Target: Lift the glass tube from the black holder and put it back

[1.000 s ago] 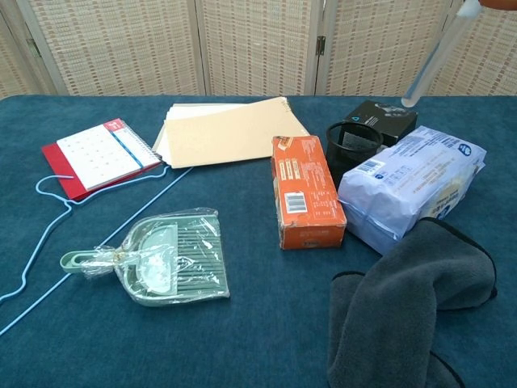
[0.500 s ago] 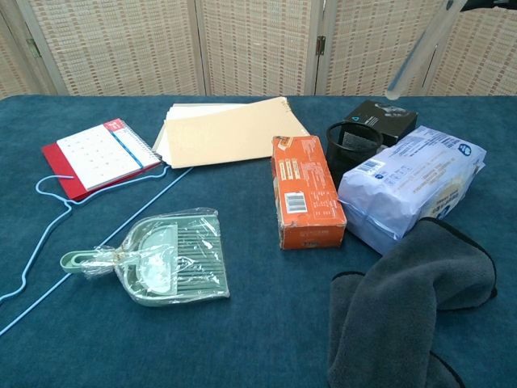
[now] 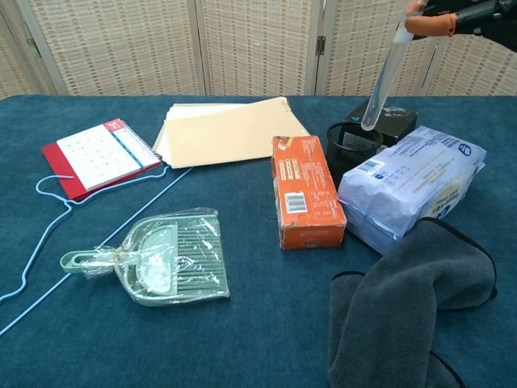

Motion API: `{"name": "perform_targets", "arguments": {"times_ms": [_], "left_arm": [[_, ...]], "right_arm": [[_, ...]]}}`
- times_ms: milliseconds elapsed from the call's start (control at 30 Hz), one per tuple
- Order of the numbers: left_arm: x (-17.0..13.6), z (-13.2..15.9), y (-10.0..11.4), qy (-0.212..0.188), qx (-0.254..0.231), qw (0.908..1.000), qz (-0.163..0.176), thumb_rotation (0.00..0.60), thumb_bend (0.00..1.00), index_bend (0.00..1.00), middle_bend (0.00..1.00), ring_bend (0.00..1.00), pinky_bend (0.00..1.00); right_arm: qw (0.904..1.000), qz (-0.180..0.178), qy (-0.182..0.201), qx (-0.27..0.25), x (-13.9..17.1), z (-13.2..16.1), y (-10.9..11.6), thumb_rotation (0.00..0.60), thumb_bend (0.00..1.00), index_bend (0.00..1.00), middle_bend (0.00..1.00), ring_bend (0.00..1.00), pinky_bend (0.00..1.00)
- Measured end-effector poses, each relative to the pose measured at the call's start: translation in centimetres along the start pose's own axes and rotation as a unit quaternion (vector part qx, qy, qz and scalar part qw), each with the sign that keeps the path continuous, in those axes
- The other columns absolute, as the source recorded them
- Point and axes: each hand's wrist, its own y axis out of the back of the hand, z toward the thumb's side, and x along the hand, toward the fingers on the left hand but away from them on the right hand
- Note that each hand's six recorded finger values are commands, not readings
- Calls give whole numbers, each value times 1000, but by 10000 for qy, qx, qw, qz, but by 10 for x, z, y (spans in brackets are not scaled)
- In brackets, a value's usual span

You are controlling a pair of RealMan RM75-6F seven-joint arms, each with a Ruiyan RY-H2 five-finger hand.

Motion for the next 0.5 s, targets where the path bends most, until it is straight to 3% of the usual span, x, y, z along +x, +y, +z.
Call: {"name": "perform_targets", "arguments": {"times_ms": [500], "left_arm": [[-1, -4, -3, 47, -21, 10000, -32, 600, 285, 126, 117, 94, 110]], "right_arm": [[9990, 90, -413, 138, -17, -31, -20, 600, 478, 646, 432, 158, 159]]}}
